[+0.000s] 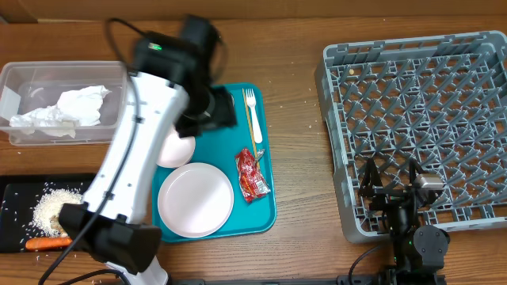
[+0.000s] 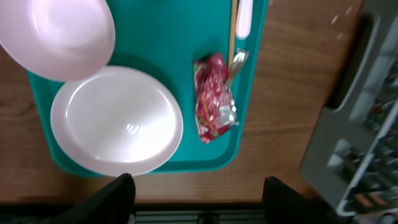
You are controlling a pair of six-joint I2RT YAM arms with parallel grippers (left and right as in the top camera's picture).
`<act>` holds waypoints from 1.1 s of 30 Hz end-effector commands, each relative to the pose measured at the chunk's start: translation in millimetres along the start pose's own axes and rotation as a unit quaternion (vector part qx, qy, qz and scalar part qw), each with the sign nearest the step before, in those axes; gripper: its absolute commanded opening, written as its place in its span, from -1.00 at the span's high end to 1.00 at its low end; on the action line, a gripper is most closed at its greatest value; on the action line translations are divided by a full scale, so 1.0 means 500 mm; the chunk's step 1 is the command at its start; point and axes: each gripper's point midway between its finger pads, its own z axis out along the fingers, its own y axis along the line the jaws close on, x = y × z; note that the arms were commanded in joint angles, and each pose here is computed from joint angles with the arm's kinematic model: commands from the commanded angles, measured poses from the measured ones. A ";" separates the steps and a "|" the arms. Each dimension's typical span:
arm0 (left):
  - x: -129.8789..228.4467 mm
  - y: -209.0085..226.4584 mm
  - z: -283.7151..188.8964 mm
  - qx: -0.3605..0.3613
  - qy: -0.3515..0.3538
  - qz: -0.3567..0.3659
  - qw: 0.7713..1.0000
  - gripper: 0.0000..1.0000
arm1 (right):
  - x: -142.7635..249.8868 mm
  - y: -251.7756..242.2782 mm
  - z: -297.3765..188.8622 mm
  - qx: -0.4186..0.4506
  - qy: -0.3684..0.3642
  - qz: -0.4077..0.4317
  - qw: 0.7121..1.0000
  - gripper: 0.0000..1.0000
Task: Sort waste into correct bins and load items into the dishwasher
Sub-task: 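Grasp the red wrapper on the teal tray with the left gripper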
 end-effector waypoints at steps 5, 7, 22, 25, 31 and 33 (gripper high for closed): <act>0.077 -0.048 0.128 -0.079 0.013 0.036 0.996 -0.39 | 0.003 -0.006 0.001 0.007 -0.002 -0.002 1.000 -1.00; 0.071 -0.057 0.185 -0.068 0.008 0.024 0.997 -0.41 | 0.003 -0.006 0.001 0.007 -0.002 -0.002 1.000 -1.00; 0.022 -0.006 0.365 -0.056 -0.034 0.089 0.994 -0.29 | 0.003 -0.006 0.001 0.007 -0.003 -0.002 1.000 -1.00; 0.020 -0.004 0.384 -0.050 -0.042 0.090 0.994 -0.17 | 0.003 -0.006 0.001 0.007 -0.003 -0.002 1.000 -1.00; 0.019 -0.004 0.398 -0.050 -0.043 0.091 0.994 -0.03 | 0.003 -0.006 0.001 0.007 -0.003 -0.002 1.000 -1.00; 0.020 -0.002 0.409 -0.053 -0.037 0.094 0.993 -0.04 | 0.003 -0.006 0.001 0.007 -0.002 -0.002 1.000 -1.00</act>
